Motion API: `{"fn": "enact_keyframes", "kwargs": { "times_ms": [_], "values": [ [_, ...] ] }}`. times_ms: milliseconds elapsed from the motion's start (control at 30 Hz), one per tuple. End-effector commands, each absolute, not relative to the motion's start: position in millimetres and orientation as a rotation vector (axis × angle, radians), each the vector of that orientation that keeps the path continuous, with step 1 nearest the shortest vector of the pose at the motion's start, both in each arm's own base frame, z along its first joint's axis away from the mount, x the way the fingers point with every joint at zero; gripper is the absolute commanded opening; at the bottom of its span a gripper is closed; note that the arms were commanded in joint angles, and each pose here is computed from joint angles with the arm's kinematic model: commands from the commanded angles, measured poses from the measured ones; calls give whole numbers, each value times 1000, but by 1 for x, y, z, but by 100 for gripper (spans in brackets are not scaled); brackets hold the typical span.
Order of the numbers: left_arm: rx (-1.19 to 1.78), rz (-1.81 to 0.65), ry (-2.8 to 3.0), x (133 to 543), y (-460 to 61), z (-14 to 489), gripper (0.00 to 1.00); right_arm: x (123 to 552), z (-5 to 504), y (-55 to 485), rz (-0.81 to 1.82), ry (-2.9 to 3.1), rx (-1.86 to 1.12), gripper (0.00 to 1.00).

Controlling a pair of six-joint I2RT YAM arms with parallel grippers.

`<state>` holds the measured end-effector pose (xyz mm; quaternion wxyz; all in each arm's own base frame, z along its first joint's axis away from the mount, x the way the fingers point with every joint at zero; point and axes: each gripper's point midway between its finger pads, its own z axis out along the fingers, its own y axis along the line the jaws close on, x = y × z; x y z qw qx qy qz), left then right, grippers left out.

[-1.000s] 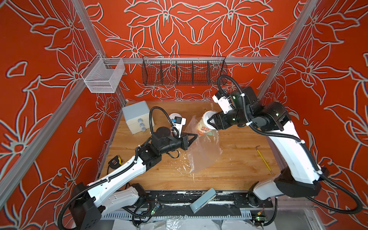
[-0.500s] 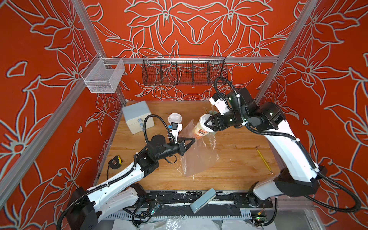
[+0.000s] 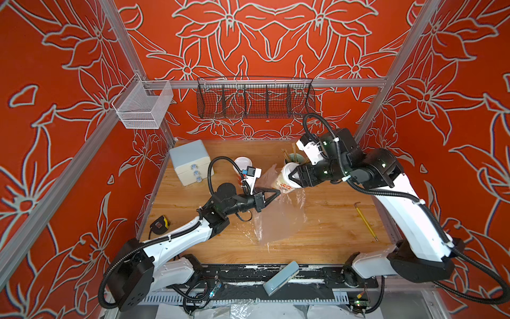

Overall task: Pack milk tea into plastic carrier bags
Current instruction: Place the milk tea cup in the plastic carrier bag.

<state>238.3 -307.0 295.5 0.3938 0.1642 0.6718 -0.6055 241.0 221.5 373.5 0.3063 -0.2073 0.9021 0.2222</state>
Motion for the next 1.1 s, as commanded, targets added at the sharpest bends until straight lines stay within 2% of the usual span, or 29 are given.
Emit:
{"fn": "enact_keyframes", "kwargs": {
  "times_ms": [0,567,1067],
  "values": [
    [473,-1587,1569,230,-306,327,0,244,370,225,611,2388,-511,36],
    [517,-1573,1532,216,-298,327,0,256,339,249,752,2391,-431,35],
    [612,-1500,1531,209,-297,320,0,243,347,250,914,2395,-433,34]
  ]
}}
